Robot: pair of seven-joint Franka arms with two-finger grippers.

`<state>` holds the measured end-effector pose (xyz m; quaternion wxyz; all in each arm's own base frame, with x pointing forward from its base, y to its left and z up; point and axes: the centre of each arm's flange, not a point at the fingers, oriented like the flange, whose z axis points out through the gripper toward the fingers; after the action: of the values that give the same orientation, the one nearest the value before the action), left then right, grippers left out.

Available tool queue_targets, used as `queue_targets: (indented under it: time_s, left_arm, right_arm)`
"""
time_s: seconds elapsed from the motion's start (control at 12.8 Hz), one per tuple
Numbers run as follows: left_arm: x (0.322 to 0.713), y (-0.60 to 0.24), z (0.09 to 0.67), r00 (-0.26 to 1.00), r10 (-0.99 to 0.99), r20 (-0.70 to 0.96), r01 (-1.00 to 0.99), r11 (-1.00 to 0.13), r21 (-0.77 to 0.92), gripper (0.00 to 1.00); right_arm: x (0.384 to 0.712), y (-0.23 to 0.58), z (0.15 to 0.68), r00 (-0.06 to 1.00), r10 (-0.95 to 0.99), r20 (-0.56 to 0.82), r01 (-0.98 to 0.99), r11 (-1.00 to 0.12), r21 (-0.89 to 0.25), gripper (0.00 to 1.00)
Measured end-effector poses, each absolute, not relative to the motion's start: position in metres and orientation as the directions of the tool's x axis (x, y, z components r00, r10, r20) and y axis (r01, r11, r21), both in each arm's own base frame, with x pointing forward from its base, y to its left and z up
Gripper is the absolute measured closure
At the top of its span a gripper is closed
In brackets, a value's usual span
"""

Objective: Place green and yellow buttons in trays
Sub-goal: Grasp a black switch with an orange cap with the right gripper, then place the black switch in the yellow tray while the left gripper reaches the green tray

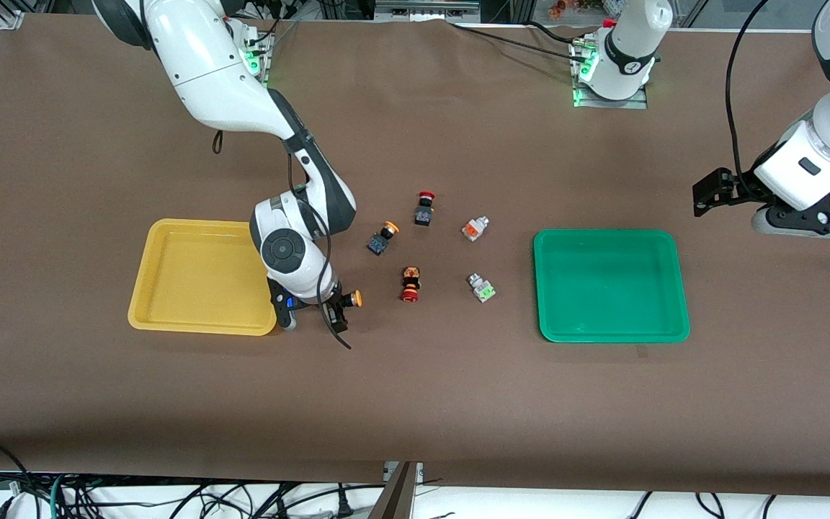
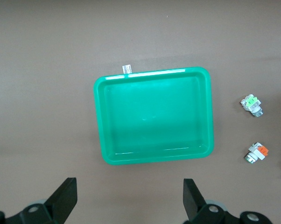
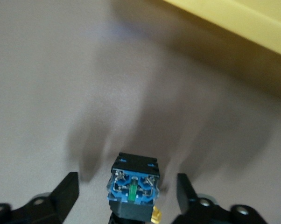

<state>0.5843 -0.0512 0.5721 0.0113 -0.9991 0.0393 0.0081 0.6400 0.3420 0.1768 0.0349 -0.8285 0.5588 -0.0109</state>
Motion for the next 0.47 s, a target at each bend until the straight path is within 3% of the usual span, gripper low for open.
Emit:
queue_targets:
  time_s: [0.24,0.47]
  left_arm:
    - [0.5843,-0.0515,0.5721,0.997,-0.079,-0.017,-0.079,-0.997,-0.022,0.00]
    - [0.5841,-0.0556,0.5734,0.996,-0.086,-0.014,-0.086,-0.996,-0.021,0.00]
  right_arm:
    - [0.6350,0.3496,0.1774,0.423,-0.906,0.021,-0.904,-0.423,-0.062,0.53]
    - [0.6427,0.3413,0.1849,0.418,-0.907,0.048,-0.905,-0.420,-0.071,0.57]
